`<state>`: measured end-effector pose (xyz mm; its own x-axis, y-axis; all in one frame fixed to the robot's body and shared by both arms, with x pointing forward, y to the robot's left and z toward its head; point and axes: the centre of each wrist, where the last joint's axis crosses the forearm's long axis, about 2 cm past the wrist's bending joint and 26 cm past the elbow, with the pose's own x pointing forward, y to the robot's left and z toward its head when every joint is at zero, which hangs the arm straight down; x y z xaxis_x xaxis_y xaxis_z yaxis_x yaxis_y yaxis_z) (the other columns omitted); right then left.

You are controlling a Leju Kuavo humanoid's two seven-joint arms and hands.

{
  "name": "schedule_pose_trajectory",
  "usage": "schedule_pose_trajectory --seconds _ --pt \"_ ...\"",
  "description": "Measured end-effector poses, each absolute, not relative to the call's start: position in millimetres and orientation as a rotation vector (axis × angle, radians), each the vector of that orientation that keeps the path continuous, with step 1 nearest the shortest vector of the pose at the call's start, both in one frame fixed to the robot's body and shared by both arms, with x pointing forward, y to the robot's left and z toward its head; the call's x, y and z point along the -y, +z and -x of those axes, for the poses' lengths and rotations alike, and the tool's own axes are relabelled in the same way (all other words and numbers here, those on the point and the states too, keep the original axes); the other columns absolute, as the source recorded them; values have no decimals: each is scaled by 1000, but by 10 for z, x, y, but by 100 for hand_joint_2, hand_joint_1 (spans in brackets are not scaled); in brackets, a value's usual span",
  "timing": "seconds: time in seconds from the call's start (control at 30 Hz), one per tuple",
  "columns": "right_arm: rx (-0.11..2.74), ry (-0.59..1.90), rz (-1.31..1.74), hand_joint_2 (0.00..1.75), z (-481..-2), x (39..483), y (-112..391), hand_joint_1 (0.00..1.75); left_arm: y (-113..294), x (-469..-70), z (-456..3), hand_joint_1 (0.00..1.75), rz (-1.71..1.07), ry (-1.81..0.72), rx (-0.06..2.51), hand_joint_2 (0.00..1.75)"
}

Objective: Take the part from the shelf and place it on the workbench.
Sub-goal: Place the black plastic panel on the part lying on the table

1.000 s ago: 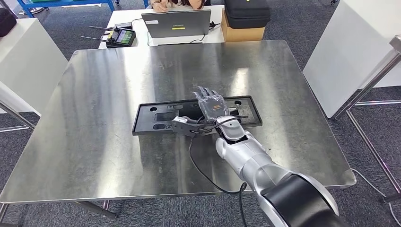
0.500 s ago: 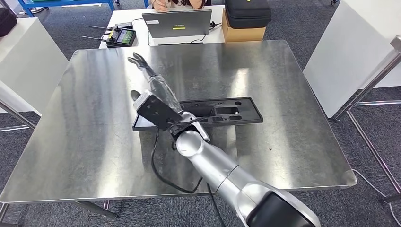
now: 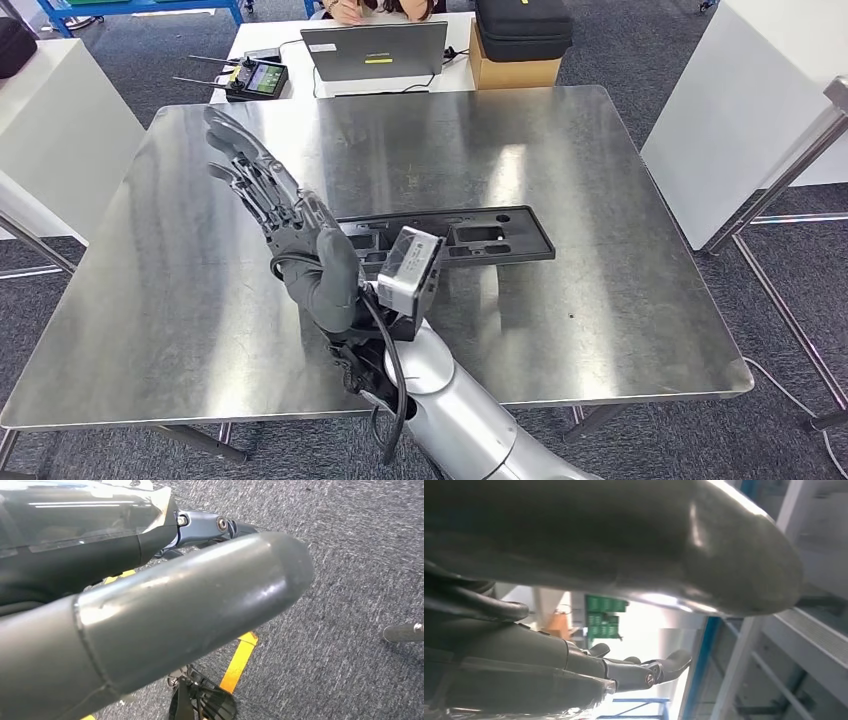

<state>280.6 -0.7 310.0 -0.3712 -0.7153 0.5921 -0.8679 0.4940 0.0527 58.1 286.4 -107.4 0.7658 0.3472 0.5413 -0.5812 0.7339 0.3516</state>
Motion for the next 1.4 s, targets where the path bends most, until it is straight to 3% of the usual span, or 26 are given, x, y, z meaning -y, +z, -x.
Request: schedule_pose_trajectory --seconds 0.63,0.9,1.4 --pt "2237 275 -1355 0 -2681 120 3161 0 -1075 -2786 -576 0 -506 533 482 0" --pt "2370 64 -1413 0 -2486 1170 2885 0 -1100 -2797 -494 0 -341 419 656 0" --pt "2455 2 -1223 0 -2286 1725 2472 0 -1098 -2944 -537 0 -292 342 691 0"
